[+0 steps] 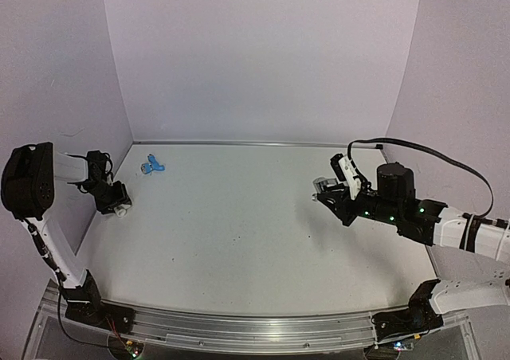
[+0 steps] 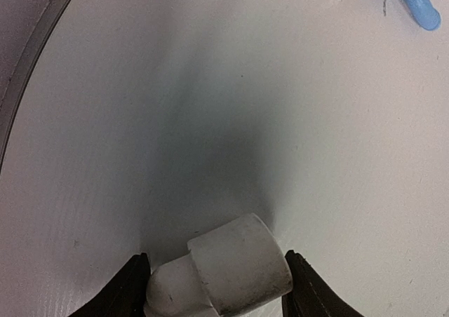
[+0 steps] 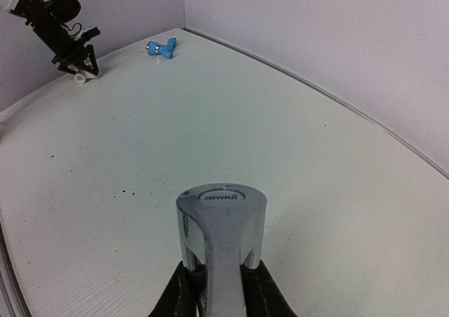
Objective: Install the water faucets
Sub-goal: Pick up the adaptor from the corner of the board, then move the adaptor to the center of the board.
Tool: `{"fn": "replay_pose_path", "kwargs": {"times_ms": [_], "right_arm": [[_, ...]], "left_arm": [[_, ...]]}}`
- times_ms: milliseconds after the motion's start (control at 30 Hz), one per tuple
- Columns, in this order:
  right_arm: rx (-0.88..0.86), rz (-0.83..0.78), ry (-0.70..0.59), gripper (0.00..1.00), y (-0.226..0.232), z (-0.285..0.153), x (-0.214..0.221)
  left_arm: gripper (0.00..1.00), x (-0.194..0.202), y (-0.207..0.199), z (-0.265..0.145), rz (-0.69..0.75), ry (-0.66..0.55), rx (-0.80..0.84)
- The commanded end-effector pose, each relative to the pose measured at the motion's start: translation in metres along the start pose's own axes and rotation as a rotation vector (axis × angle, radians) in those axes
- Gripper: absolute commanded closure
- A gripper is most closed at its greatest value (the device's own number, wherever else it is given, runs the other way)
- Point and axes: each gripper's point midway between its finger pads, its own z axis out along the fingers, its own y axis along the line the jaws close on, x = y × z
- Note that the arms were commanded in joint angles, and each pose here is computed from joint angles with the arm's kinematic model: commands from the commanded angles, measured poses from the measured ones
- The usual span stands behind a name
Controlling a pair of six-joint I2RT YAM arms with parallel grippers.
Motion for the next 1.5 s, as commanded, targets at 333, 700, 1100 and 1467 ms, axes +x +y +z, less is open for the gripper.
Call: {"fn": "replay_pose_path", "kwargs": {"times_ms": [333, 700, 1100, 1467], "right_arm": [[-0.004, -0.010, -0.080, 1.00, 0.001, -0.001, -0.018], [-0.004, -0.004, -0.080, 1.00, 0.001, -0.001, -0.017], [-0.012, 0.001, -0.083, 1.00, 0.002, -0.001, -0.017], [-0.018, 0.004, -0.086, 1.00, 0.003, -0.002, -0.017]], "left_arm": [[0.68, -0.003, -0.029, -0.027, 0.197, -0.081, -0.188], [0.70, 0.054, -0.095, -0.071, 0.567, -0.136, -0.520], [0.69, 0.158, -0.199, -0.046, 1.108, -0.129, -0.732], [0.56, 0.197, -0.224, -0.032, 1.265, -0.087, -0.707]]}}
